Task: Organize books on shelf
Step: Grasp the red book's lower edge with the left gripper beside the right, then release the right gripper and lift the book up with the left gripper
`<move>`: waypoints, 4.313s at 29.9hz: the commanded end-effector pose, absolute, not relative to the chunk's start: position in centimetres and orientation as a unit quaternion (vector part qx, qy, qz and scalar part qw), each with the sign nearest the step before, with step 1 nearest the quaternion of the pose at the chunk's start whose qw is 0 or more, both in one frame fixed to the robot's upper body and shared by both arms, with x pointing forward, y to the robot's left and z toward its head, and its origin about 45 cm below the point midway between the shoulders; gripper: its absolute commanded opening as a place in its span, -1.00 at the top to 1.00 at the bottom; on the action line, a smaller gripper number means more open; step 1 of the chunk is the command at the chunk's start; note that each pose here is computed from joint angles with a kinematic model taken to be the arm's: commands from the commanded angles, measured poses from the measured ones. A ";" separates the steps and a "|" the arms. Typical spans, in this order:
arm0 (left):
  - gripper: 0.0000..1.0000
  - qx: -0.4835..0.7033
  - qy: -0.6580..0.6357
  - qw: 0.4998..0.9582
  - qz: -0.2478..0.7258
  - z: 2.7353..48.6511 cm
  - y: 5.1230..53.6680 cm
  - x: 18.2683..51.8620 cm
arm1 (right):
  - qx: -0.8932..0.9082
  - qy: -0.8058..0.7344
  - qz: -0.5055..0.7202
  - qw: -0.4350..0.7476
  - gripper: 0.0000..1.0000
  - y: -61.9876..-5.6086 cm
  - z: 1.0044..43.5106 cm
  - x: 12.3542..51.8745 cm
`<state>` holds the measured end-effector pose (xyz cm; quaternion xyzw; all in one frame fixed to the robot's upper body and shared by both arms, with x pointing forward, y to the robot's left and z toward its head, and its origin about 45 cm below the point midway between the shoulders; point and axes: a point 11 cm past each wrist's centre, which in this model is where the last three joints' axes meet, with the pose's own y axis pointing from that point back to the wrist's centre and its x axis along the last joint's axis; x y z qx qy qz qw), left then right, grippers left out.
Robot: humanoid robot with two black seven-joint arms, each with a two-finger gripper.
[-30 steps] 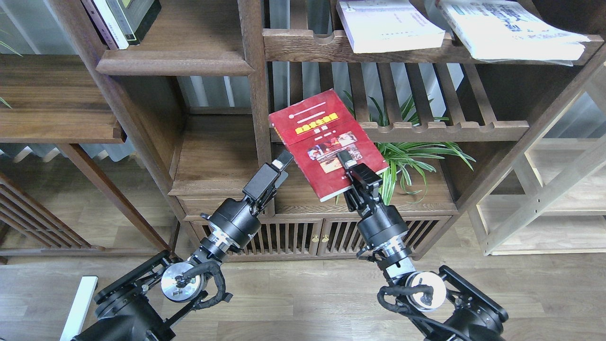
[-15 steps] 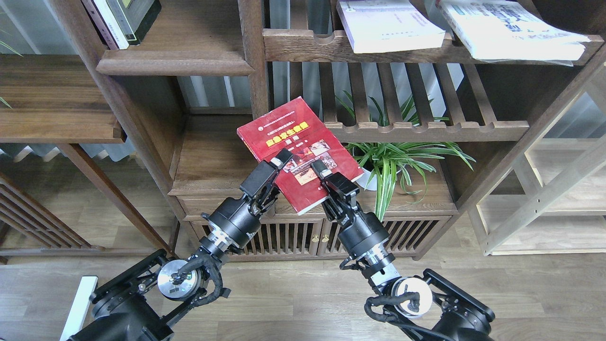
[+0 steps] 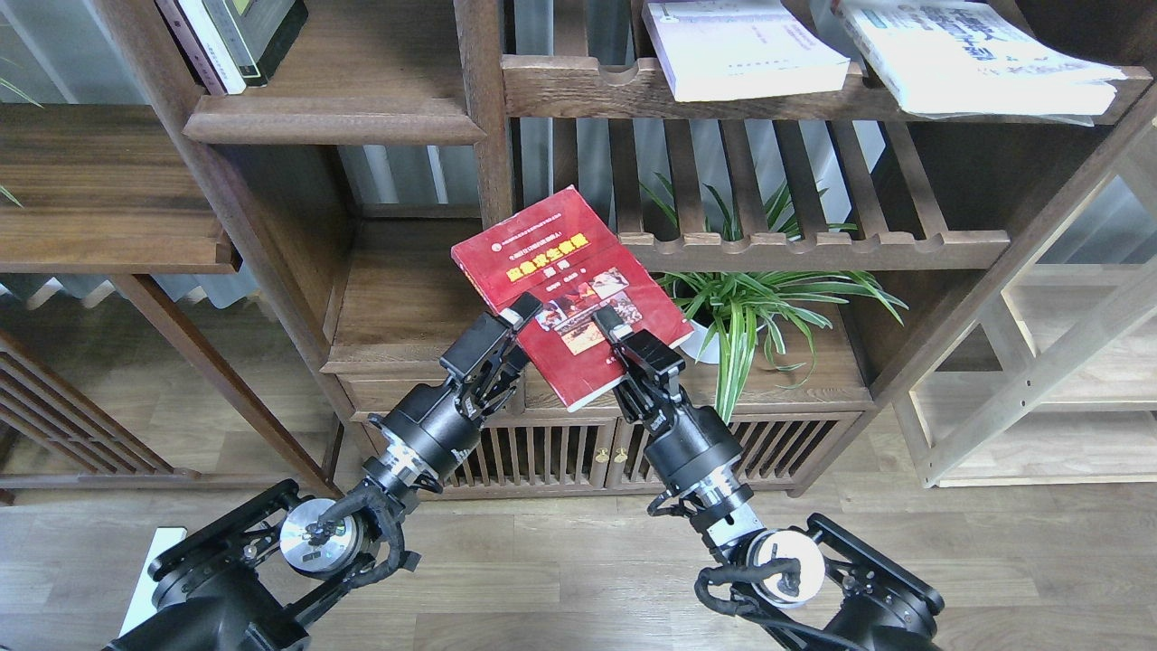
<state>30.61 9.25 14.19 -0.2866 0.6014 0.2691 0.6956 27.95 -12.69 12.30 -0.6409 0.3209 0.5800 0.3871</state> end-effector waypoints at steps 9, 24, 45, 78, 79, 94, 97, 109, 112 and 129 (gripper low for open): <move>-0.88 -0.289 0.596 0.704 0.256 15.2 8.5 31.2 | -0.642 0.320 0.581 0.385 0.90 -12.6 12.3 27.9; -0.51 -0.288 0.594 0.705 0.260 15.2 8.7 31.4 | -0.649 0.310 0.586 0.373 0.90 -11.9 12.2 27.5; 0.12 -0.288 0.593 0.705 0.261 15.1 8.7 31.4 | -0.654 0.303 0.584 0.374 0.89 -11.4 12.7 27.8; 0.83 -0.290 0.596 0.699 0.270 14.6 8.8 31.4 | -0.658 0.292 0.587 0.371 0.87 -10.6 13.0 27.7; 0.86 -0.289 0.596 0.698 0.270 14.5 8.8 31.4 | -0.658 0.293 0.587 0.370 0.85 -10.7 13.0 27.7; 0.93 -0.289 0.596 0.697 0.274 14.3 9.1 31.3 | -0.665 0.293 0.579 0.370 -0.25 -11.2 13.4 28.2; 0.94 -0.294 0.594 0.696 0.276 14.4 9.3 31.6 | -0.668 0.292 0.575 0.371 -0.41 -11.3 13.6 28.6; 0.96 -0.284 0.585 0.705 0.282 14.7 11.8 30.7 | -0.651 0.335 0.539 0.416 -0.65 -15.5 14.4 31.3; 0.96 -0.282 0.582 0.707 0.285 14.9 13.1 30.0 | -0.649 0.340 0.529 0.428 -0.65 -16.3 14.9 32.0; 0.96 -0.203 0.436 0.822 0.304 20.7 21.4 27.4 | -0.667 0.353 0.506 0.418 -0.67 -17.0 15.6 34.6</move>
